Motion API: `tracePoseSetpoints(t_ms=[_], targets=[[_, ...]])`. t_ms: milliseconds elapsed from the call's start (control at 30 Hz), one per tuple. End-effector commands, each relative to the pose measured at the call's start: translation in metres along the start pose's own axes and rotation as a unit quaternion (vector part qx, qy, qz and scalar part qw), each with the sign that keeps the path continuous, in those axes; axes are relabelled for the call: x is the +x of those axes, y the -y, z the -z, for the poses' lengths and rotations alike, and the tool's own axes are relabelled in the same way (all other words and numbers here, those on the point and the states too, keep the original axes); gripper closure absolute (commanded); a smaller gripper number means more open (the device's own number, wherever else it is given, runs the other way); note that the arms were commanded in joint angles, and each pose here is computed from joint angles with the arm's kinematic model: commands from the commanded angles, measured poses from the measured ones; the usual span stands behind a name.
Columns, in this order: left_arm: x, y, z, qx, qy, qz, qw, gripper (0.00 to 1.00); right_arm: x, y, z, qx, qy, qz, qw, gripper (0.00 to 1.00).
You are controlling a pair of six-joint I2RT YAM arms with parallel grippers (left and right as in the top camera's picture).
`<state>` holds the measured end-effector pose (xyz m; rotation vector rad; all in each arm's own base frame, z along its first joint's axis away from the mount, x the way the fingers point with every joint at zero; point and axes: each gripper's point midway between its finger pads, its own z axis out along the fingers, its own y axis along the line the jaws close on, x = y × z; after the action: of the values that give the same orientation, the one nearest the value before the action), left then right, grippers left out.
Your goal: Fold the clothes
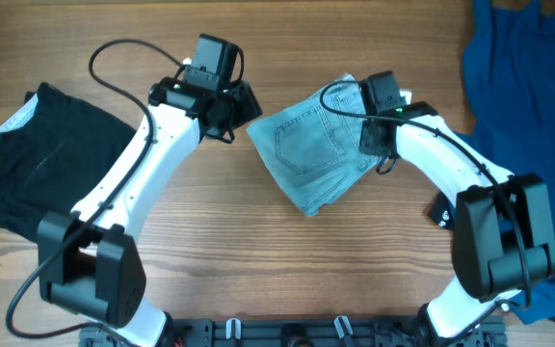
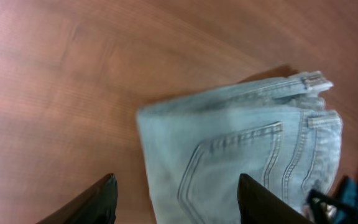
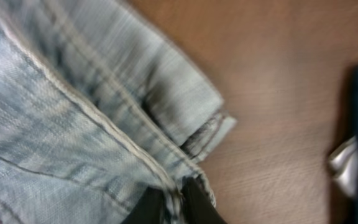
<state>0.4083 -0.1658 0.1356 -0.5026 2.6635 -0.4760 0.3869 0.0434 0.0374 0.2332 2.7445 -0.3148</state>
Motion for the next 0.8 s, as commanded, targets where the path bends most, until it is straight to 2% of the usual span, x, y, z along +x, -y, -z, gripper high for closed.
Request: tracePoseSetpoints(t_ms=[0, 67, 167, 200, 300, 433, 533, 633, 700, 767], targets=[[-0.015, 0.004, -0.025, 0.003, 0.025, -0.094, 0.995, 0.32, -0.033, 0.012, 0.014, 0.034, 0.037, 0.015, 0.999, 0.69], [-0.022, 0.009, -0.038, 0.012, 0.038, -0.123, 0.992, 0.29, -0.039, 0.009, 0.038, 0.01, 0.032, 0.014, 0.999, 0.63], [-0.026, 0.01, -0.063, 0.016, 0.043, -0.133, 0.99, 0.29, -0.02, -0.009, 0.067, -0.078, -0.013, 0.014, 0.997, 0.64], [-0.022, 0.007, -0.076, 0.015, 0.031, -0.133, 0.991, 0.3, -0.002, -0.021, 0.072, -0.118, -0.053, 0.012, 0.991, 0.66], [0.0, 0.006, -0.097, 0.034, -0.02, -0.13, 0.991, 0.29, 0.017, -0.037, 0.068, -0.166, -0.087, 0.015, 0.982, 0.61], [0.034, -0.024, -0.127, -0.004, -0.094, -0.118, 0.989, 0.32, 0.058, -0.053, 0.052, -0.205, -0.157, 0.02, 0.966, 0.61], [0.056, -0.044, -0.125, -0.038, -0.142, -0.109, 0.983, 0.41, 0.074, -0.047, 0.037, -0.19, -0.169, 0.023, 0.967, 0.57], [0.078, -0.059, -0.116, -0.066, -0.192, -0.098, 0.974, 0.64, 0.074, -0.036, 0.023, -0.153, -0.151, 0.022, 0.976, 0.57], [0.1, -0.073, -0.102, -0.091, -0.245, -0.084, 0.962, 0.76, 0.063, -0.014, 0.013, -0.083, -0.119, -0.007, 0.989, 0.57], [0.124, -0.084, -0.084, -0.114, -0.304, -0.067, 0.944, 0.81, 0.043, -0.004, 0.007, -0.052, -0.076, -0.013, 0.996, 0.57]])
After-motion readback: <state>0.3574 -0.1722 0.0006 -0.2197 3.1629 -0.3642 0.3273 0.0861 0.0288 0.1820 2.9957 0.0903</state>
